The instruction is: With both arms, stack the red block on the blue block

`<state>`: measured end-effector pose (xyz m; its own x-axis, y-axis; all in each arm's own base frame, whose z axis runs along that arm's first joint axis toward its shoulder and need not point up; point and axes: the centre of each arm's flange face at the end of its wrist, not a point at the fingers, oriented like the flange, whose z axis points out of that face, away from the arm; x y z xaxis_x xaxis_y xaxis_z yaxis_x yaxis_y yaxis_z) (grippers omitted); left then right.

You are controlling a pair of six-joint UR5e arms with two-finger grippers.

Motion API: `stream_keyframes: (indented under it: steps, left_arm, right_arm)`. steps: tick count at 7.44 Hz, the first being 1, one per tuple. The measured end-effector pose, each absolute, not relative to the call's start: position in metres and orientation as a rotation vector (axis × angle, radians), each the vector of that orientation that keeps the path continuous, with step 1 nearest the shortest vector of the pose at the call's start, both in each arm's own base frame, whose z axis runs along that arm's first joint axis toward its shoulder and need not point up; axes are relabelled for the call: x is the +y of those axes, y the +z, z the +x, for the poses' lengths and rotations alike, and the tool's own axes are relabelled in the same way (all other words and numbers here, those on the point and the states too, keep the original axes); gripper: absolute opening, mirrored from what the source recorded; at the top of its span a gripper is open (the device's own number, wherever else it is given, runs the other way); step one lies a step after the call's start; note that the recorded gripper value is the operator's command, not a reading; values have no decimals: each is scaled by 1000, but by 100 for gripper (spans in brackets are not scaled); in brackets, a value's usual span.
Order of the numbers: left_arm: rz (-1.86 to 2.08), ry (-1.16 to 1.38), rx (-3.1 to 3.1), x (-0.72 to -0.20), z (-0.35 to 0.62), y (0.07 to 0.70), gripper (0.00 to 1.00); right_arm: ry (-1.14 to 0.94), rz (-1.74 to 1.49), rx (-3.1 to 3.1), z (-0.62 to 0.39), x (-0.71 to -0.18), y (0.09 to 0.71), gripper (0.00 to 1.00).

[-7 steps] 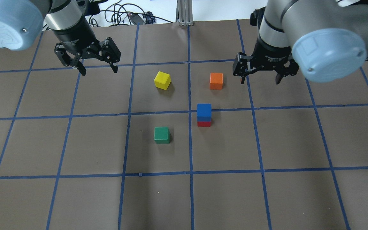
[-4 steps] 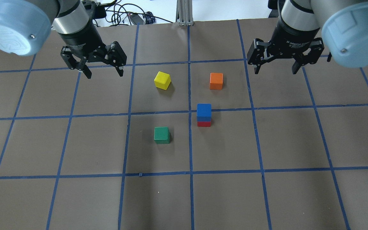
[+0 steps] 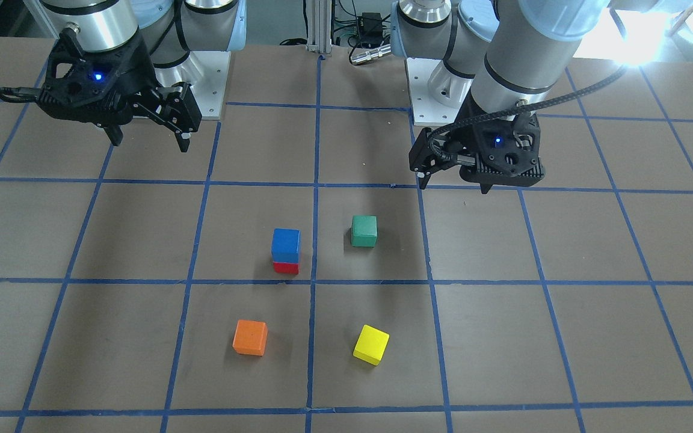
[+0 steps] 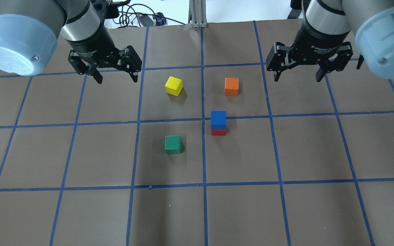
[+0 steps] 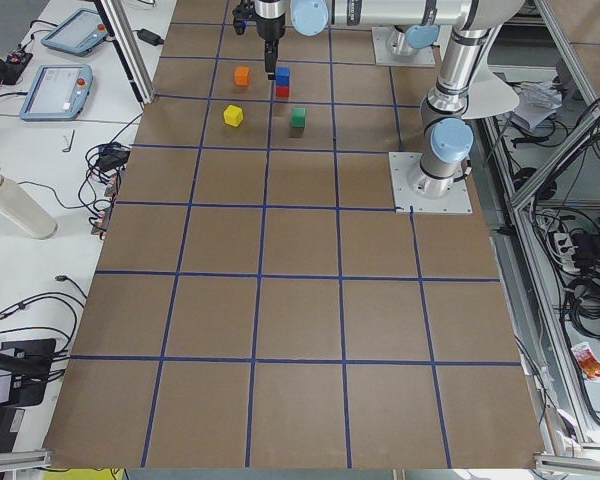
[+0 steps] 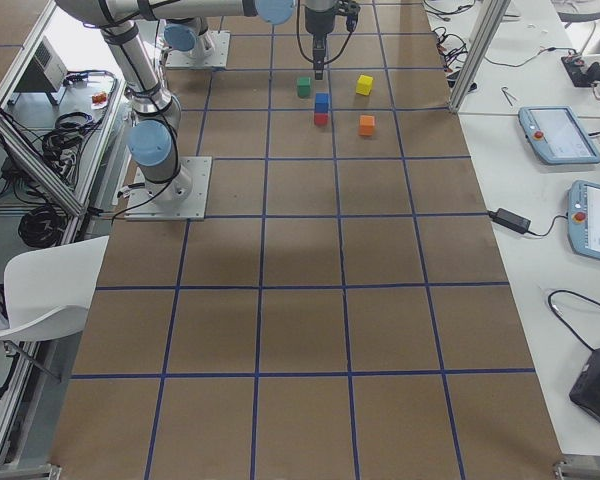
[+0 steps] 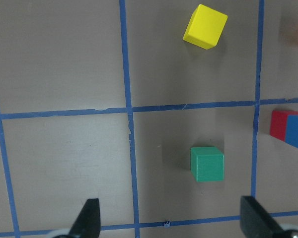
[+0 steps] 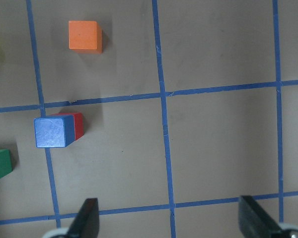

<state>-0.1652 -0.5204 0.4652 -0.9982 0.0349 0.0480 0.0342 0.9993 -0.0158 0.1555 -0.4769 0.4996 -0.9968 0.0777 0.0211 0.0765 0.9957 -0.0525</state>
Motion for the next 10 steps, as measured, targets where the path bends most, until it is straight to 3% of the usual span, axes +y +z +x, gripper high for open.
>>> stream_keyframes:
  steps: [4, 10]
  left_arm:
    - [-59, 59, -3091, -516, -165, 468, 100]
    - [-60, 64, -3093, -514, -164, 470, 100]
  right_arm:
    - [43, -128, -3120, 157, -514, 513, 100]
    - [-41, -191, -3148, 164, -507, 500, 100]
